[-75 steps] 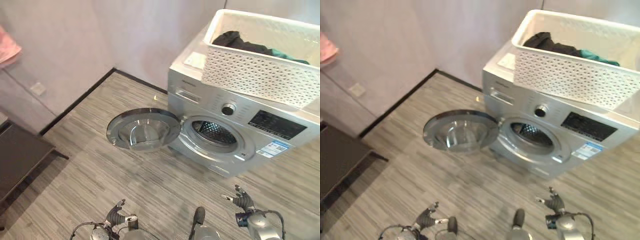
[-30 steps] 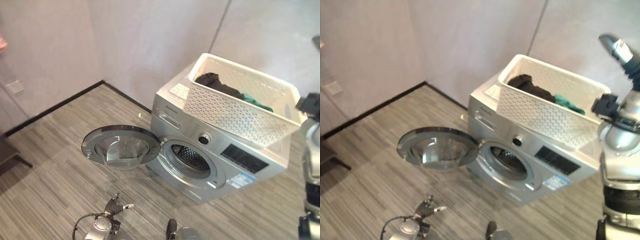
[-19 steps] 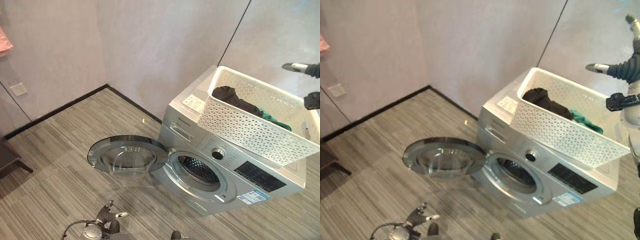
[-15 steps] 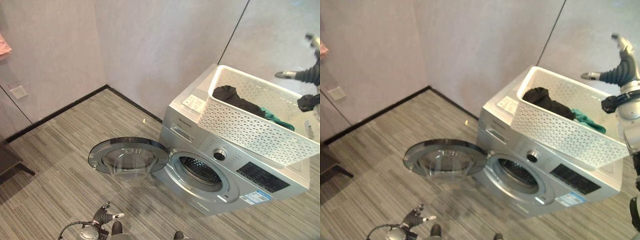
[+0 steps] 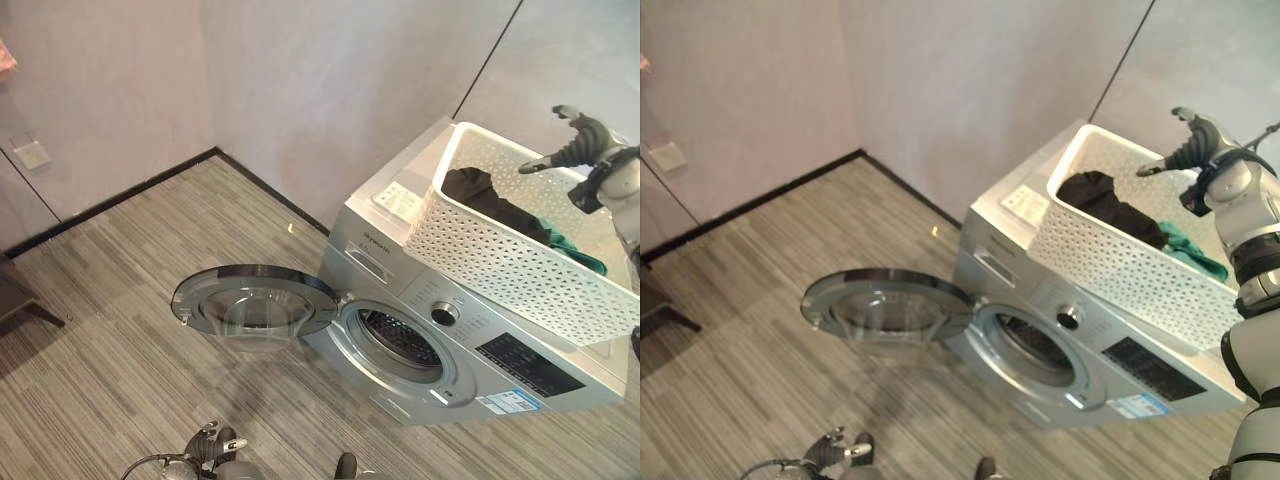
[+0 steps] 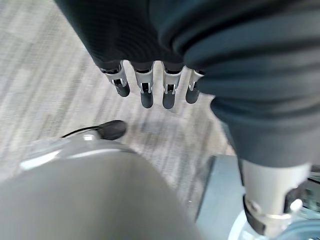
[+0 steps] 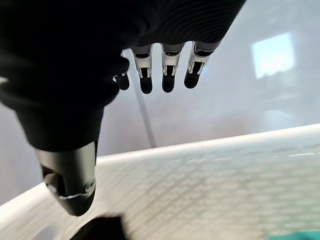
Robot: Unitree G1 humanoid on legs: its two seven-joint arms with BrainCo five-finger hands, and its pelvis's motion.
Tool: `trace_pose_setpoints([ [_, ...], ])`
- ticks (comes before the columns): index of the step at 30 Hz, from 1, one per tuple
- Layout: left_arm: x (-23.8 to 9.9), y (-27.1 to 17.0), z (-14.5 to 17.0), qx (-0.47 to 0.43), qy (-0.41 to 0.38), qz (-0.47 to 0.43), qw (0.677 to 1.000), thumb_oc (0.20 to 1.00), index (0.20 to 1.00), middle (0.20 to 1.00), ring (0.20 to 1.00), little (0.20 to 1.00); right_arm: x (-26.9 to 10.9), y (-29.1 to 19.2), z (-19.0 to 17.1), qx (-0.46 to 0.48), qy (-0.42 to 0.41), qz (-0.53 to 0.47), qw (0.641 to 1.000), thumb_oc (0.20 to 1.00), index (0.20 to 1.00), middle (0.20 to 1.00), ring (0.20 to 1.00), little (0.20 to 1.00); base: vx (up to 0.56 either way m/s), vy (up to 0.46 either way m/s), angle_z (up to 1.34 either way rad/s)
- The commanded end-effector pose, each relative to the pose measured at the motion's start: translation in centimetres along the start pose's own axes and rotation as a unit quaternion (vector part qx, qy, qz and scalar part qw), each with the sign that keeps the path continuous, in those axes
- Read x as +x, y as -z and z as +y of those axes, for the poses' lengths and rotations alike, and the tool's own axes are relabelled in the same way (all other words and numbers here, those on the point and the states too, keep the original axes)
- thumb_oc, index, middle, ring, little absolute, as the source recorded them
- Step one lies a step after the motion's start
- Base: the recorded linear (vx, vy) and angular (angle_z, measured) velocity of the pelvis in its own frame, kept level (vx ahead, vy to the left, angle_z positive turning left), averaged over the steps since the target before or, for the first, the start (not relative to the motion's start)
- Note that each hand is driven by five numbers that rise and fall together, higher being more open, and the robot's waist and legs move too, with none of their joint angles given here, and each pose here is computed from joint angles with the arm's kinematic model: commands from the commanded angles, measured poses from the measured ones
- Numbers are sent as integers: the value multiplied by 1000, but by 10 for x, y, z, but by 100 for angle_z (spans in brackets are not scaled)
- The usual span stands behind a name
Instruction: Grab the laundry basket,head to the washer,open it,put in the laundry and shut it.
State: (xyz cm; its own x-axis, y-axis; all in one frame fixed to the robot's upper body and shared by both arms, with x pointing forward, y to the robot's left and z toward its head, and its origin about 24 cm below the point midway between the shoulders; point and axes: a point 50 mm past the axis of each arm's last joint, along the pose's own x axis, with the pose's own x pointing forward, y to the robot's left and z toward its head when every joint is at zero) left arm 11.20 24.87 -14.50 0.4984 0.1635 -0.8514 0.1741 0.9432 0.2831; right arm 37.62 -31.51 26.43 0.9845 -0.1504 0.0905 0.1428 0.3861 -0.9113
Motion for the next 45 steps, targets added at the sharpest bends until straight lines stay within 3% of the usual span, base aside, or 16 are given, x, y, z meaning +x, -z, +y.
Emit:
trace_pose_setpoints([
  [1, 1, 0, -11, 0, 16, 0, 1000, 1000, 1000, 1000, 1000, 1000, -10, -20, -45, -51, 31, -50, 997, 1000, 1000, 1000, 1000, 1000, 0, 0, 0],
  [11, 1, 5, -4, -21, 7, 12, 1000, 1000, 1000, 1000, 1000, 1000, -24, 1, -4, -69, -76, -55, 993, 1000, 1000, 1000, 1000, 1000, 8, -11, -2],
  [29, 2, -1, -6, -38, 5, 2, 999, 1000, 1000, 1000, 1000, 1000, -16, 14, 34, -49, -119, -17, 992, 1000, 1000, 1000, 1000, 1000, 3, -7, 1],
  [37, 3, -2, -3, -43, -4, 6, 999, 1000, 1000, 1000, 1000, 1000, -5, 1, 54, -67, -141, -11, 988, 1000, 1000, 1000, 1000, 1000, 8, -18, 5],
  [45, 3, -3, 0, -26, -1, 7, 1000, 1000, 1000, 1000, 1000, 1000, -6, 21, 61, -115, -180, 43, 976, 1000, 1000, 1000, 1000, 1000, 4, -31, 4],
])
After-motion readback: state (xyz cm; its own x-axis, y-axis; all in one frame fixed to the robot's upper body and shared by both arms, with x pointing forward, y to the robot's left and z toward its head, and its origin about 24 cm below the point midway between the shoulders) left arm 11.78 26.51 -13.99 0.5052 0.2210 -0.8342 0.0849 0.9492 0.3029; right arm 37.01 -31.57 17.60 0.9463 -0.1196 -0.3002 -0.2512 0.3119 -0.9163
